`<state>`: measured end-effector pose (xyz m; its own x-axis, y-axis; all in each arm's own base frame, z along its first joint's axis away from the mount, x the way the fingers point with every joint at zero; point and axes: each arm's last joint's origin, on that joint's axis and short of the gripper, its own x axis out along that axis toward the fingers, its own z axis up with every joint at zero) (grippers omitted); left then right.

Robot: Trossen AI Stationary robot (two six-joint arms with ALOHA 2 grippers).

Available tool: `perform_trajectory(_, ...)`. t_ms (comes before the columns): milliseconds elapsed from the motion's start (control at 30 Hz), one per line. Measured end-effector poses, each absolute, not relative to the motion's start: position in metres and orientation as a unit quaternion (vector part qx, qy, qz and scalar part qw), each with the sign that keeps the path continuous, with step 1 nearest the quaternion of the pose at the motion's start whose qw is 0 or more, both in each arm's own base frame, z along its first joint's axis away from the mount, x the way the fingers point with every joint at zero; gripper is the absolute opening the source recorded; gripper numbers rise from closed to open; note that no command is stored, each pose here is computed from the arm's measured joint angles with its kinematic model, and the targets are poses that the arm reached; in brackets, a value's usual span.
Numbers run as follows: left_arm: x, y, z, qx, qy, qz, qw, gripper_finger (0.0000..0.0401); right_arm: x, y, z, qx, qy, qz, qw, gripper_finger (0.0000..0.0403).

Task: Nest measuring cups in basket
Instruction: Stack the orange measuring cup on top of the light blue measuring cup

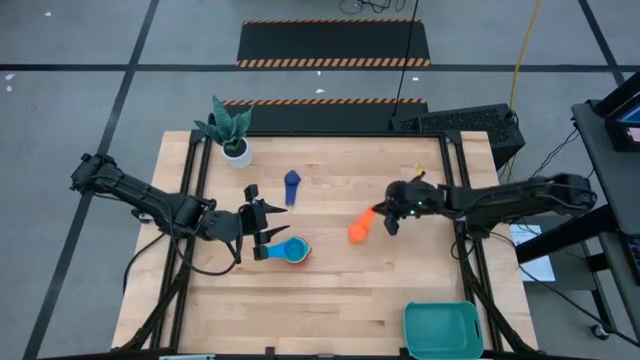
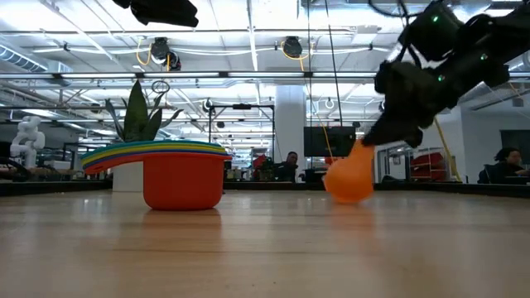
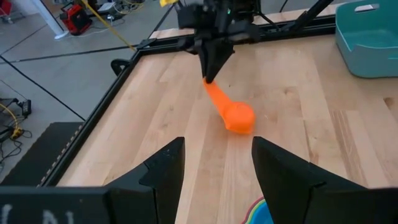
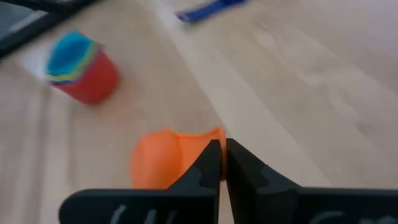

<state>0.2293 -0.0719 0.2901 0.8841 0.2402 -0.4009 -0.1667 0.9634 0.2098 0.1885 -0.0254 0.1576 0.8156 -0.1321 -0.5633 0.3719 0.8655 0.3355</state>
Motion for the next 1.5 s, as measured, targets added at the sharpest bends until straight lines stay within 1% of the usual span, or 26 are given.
perform_trajectory(200,0.23,-0.072,0.291,0.082,0.211,0.105,0.968,0.0189,0.19,-0.014,0.175,0.197,0.213,-0.09,0.953,0.0)
perform_trajectory(533,0.232,-0.073,0.297,0.082,0.182,0.103,0.974,0.0188,0.191,-0.004,0.193,0.162,0.14,-0.048,0.976,0.0)
perform_trajectory(700,0.235,-0.07,0.3,0.075,0.166,0.109,0.977,0.0189,0.193,0.004,0.204,0.119,0.088,-0.017,0.989,0.0)
perform_trajectory(800,0.236,-0.068,0.302,0.068,0.156,0.114,0.979,0.0189,0.193,0.009,0.207,0.092,0.07,-0.032,0.993,0.0)
perform_trajectory(1000,0.238,-0.066,0.305,0.059,0.14,0.12,0.981,0.0189,0.197,0.018,0.223,0.054,0.062,-0.106,0.991,0.0)
perform_trajectory(1167,0.239,-0.067,0.31,0.081,0.12,0.116,0.983,0.0189,0.2,0.029,0.238,0.041,0.075,-0.126,0.988,0.0)
perform_trajectory(1300,0.24,-0.067,0.315,0.072,0.096,0.117,0.986,0.0189,0.2,0.038,0.247,0.029,0.08,-0.158,0.984,0.0)
perform_trajectory(1500,0.24,-0.067,0.314,0.072,0.099,0.116,0.986,0.0189,0.213,0.053,0.262,0.008,0.079,-0.168,0.983,0.0)
